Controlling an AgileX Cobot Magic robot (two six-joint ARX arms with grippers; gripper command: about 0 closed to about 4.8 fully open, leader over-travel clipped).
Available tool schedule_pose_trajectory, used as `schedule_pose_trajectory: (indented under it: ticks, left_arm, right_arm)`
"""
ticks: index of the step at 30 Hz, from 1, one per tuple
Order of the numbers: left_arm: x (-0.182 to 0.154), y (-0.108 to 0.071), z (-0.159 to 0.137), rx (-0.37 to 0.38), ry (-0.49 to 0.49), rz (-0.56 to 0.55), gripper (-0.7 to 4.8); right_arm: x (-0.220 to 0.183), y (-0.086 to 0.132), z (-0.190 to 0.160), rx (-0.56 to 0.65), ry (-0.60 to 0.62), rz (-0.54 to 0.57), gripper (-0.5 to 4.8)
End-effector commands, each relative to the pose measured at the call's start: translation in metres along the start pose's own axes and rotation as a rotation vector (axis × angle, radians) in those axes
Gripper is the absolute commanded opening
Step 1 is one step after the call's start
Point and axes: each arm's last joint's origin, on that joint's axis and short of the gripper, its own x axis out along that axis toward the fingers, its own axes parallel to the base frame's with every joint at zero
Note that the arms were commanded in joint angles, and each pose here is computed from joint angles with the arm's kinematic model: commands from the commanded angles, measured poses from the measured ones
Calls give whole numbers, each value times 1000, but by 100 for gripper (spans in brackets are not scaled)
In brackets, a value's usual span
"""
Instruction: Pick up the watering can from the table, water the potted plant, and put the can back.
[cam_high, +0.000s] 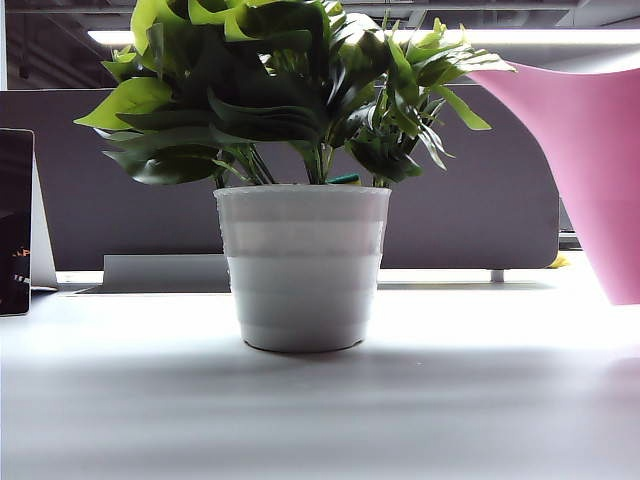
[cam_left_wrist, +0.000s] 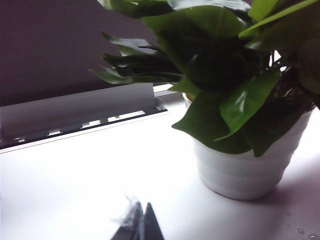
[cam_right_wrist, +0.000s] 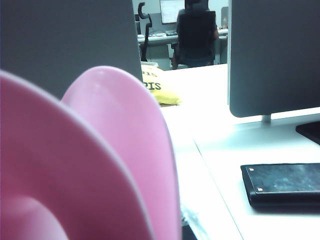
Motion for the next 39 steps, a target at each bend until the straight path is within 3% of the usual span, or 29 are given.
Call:
schedule_pose_trajectory:
  ticks: [1,7,32,39]
  left_arm:
    - [0,0,2,1,-13,0,-5]
    - [0,0,2,2,-13,0,-5]
    - [0,0,2,1,-13,0,-5]
    - [0,0,2,1,-13,0,-5]
  right_arm:
    - [2,2,18,-7,-192,22,-6]
    - [6,0,13,-17,-223,27,-6]
    - [15,-5,-12,-53,-102,55,-6]
    - [11,-3,-18,-60,-72,110,-6]
